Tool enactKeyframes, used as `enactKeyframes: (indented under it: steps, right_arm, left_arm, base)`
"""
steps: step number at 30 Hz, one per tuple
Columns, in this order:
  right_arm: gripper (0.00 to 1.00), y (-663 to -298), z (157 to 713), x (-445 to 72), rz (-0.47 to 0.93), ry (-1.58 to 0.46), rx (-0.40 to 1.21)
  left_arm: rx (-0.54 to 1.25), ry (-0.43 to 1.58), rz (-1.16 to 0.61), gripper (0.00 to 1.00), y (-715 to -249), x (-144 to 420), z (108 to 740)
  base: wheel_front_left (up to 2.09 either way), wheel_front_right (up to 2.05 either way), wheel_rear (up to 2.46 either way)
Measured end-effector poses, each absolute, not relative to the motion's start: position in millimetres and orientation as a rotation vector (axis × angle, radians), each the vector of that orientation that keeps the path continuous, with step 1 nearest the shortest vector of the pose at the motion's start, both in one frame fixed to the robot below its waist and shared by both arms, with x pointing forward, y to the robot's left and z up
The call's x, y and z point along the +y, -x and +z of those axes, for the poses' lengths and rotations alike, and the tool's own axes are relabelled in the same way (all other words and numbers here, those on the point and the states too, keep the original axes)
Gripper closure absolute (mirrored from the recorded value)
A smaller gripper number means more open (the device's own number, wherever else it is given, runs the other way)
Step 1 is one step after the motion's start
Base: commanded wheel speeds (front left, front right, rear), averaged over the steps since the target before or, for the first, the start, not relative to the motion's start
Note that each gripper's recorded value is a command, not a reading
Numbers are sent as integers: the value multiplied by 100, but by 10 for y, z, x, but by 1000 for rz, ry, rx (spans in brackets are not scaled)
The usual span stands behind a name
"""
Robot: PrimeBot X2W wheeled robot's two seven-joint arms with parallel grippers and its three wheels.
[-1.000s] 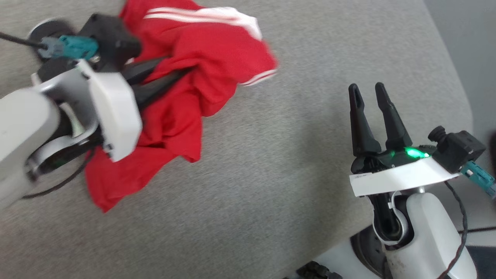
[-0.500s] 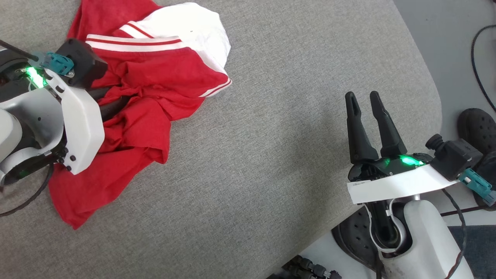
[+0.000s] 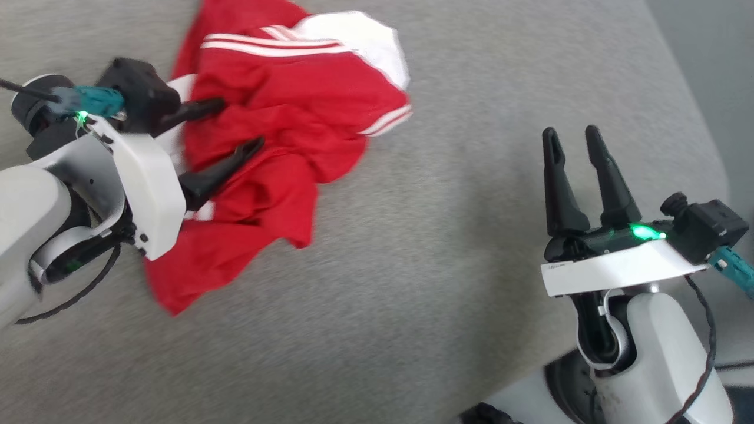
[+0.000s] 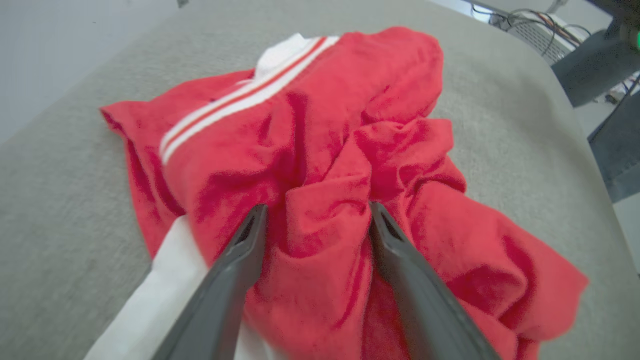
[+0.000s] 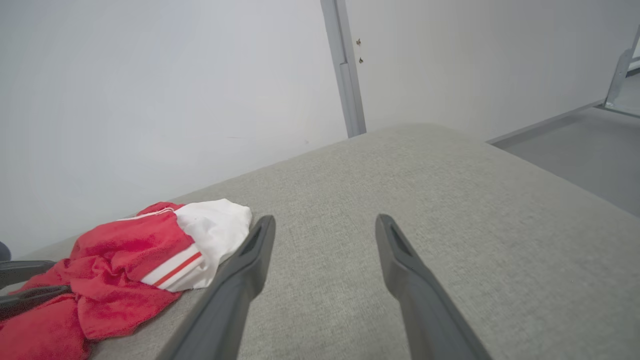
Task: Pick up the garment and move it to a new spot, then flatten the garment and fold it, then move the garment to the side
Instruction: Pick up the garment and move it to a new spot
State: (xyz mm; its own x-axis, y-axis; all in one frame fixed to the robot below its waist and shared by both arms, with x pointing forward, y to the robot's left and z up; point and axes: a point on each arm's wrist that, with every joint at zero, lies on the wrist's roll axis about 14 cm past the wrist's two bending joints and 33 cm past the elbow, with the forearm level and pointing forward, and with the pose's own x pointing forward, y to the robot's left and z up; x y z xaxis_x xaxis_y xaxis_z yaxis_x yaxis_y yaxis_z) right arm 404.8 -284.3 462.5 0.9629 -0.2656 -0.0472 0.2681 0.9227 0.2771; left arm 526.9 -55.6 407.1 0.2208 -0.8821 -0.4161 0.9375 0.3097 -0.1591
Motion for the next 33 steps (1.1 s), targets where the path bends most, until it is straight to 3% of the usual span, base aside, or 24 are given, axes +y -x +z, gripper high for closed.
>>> enactKeyframes:
  steps: [7,17,23,33]
  right_arm:
    - [0,-4334,4625,-2591,-174,-240,2]
    - [0,-4626,4558,-2257,-72,-168,12]
    - [0,-4630,4465,-2122,-44,-147,39]
    - [0,-4500,4556,-1950,-5,-144,29]
  left_arm:
    - [353,43,-1122,0,-5286,-141,4393]
    - [331,243,-688,0,-5312,876,4329]
    - [292,333,-441,0,-4988,1426,4266]
    - [148,258,-150,0,-4398,2215,4494]
  base:
    - [0,0,0]
    - [0,0,0]
    - [0,0,0]
    - [0,0,0]
